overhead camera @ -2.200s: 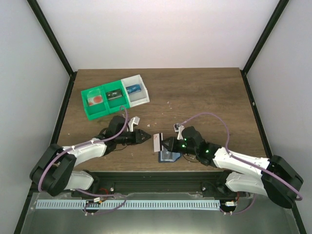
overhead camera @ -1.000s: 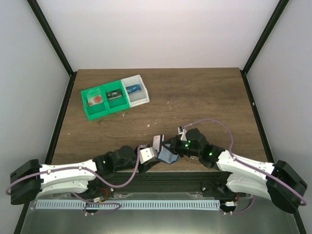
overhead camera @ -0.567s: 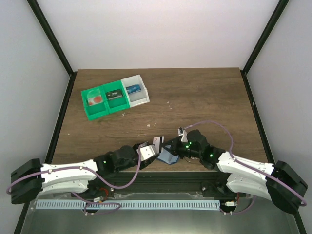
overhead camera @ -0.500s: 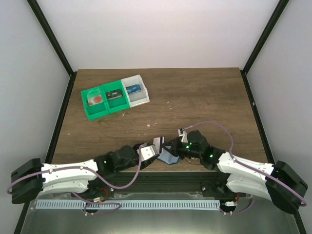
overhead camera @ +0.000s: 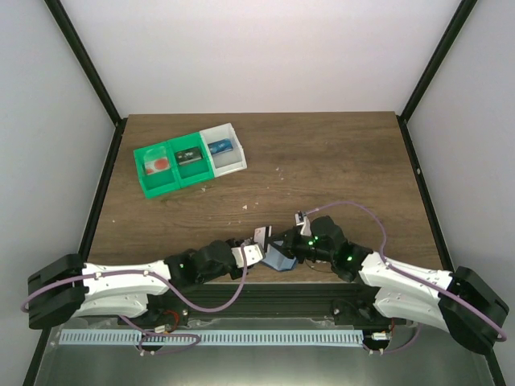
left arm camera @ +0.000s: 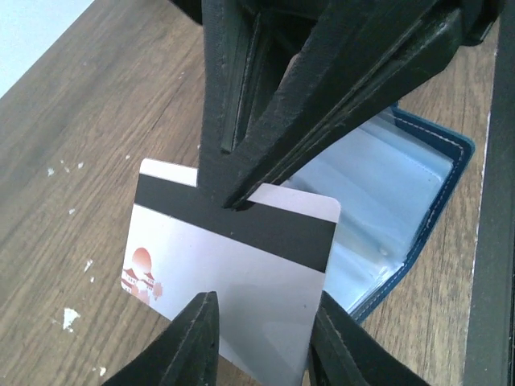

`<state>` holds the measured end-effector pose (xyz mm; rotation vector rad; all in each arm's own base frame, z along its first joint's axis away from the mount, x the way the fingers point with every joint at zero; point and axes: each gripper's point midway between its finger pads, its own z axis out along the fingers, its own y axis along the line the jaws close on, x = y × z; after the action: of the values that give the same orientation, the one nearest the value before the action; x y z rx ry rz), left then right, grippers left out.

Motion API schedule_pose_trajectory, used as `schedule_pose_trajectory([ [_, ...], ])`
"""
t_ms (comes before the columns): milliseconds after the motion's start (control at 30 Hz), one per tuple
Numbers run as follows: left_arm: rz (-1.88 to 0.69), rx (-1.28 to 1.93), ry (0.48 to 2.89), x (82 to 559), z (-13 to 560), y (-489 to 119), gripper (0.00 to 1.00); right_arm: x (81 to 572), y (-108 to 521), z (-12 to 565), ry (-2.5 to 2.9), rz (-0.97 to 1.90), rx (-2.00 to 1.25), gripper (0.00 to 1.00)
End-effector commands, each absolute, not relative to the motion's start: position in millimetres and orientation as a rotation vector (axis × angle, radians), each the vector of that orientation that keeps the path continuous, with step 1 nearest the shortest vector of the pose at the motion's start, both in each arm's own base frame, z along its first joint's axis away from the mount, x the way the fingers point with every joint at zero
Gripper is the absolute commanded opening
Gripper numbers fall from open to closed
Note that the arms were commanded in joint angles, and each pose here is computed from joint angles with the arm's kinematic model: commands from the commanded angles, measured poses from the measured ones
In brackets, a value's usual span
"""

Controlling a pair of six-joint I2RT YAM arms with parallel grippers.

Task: Take the credit cards out of the card holder

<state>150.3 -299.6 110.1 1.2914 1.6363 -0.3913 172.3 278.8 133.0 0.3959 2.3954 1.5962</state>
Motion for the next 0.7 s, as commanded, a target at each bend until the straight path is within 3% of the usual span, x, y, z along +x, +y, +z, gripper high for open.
schedule_pose_trajectory([
  [0,-0.388,1.283,1.587,150.6,122.6,-304.0,0.21,173.8,282.8,143.4,2.358,1.649,0.381,0.00],
  [67,-0.398,1.284,1.587,149.4,122.8,-304.2,0.02,173.3,282.6,141.7,2.364,1.645,0.381,0.01],
  [100,-0.403,1.285,1.588,148.5,123.1,-304.1,0.00,173.4,282.5,141.4,2.366,1.642,0.382,0.03],
  [333,-0.506,1.230,1.596,141.1,137.5,-304.6,0.00,175.3,274.5,138.4,2.374,1.569,0.385,0.40],
  [567,-0.658,0.956,1.718,166.4,170.4,-293.9,0.00,178.2,249.6,143.7,2.353,1.417,0.415,0.63],
  [667,-0.617,0.910,1.778,180.7,173.9,-286.5,0.00,174.8,236.3,131.3,2.380,1.332,0.421,0.66],
])
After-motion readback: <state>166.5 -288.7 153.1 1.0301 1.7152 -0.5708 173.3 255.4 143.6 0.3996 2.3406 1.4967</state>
